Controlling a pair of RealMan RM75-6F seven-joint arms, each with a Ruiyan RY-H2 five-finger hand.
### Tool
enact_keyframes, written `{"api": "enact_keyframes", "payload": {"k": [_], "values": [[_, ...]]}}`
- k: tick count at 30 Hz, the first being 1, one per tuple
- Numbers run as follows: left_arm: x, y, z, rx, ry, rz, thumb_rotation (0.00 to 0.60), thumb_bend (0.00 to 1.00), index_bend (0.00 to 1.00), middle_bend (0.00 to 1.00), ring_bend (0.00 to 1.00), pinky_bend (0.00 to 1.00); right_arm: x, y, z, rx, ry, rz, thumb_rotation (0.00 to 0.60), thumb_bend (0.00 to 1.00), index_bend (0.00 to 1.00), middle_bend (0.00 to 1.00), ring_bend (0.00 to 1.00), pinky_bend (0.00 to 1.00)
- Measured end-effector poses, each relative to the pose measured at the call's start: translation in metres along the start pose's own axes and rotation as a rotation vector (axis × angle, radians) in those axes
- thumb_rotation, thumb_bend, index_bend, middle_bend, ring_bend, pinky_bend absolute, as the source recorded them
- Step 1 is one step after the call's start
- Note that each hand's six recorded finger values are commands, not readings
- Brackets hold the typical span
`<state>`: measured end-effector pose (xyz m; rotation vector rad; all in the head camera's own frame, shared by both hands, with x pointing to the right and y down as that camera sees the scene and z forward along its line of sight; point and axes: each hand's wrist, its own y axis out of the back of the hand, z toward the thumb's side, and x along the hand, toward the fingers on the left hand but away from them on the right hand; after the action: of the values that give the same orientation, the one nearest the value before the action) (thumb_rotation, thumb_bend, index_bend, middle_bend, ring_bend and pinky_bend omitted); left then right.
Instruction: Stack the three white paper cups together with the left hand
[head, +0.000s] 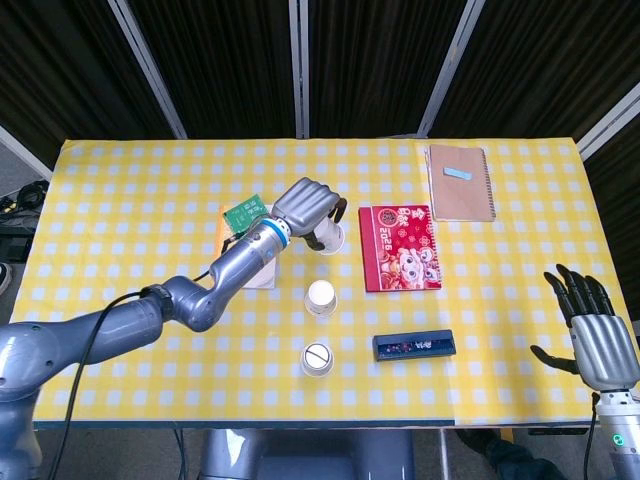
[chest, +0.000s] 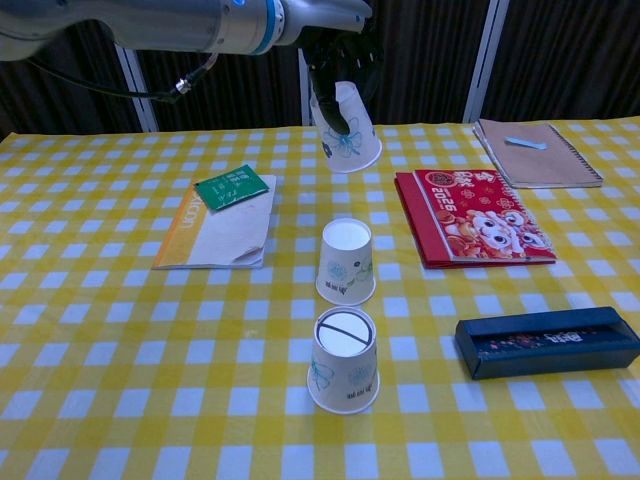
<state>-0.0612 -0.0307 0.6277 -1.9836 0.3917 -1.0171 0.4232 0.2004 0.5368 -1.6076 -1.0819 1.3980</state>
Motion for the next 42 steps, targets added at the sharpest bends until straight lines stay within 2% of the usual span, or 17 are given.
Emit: {"api": "enact_keyframes", "payload": {"k": [5,9,14,18,22,29,42], "values": [[-0.044,0.019,-0.007,0.030,-0.020,0.006,0.600,0.06,0.49,0.44,0.37,0.48,0.000,0.000,0.001,-0.001,0.005,0.001,0.600,0.00,0.05,0.00,0.00,0.00],[-0.072,0.023,-0.013,0.085,-0.032,0.003,0.600,0.06,0.49,0.44,0.37,0.49,0.001,0.000,0.002,-0.001,0.009,0.002,0.600,0.00,0.05,0.00,0.00,0.00],[-0.094,0.010,-0.006,0.163,-0.090,-0.012,0.600,0.06,0.49,0.44,0.37,0.48,0.001,0.000,0.004,-0.001,0.012,0.001,0.600,0.00,0.05,0.00,0.00,0.00],[-0.106,-0.009,0.002,0.185,-0.137,-0.044,0.600,0.06,0.49,0.44,0.37,0.48,0.001,-0.001,0.004,0.000,0.013,0.003,0.600,0.00,0.05,0.00,0.00,0.00],[-0.106,-0.027,0.012,0.166,-0.174,-0.064,0.600,0.06,0.49,0.44,0.37,0.48,0.000,0.000,0.003,-0.001,0.009,0.000,0.600,0.00,0.05,0.00,0.00,0.00],[-0.093,-0.043,0.025,0.111,-0.197,-0.084,0.600,0.06,0.49,0.44,0.37,0.49,-0.001,-0.001,0.001,-0.001,0.004,0.006,0.600,0.00,0.05,0.00,0.00,0.00],[-0.068,-0.050,0.045,0.129,-0.214,-0.092,0.600,0.06,0.49,0.44,0.37,0.49,-0.002,-0.001,-0.003,-0.003,-0.008,0.002,0.600,0.00,0.05,0.00,0.00,0.00]]}}
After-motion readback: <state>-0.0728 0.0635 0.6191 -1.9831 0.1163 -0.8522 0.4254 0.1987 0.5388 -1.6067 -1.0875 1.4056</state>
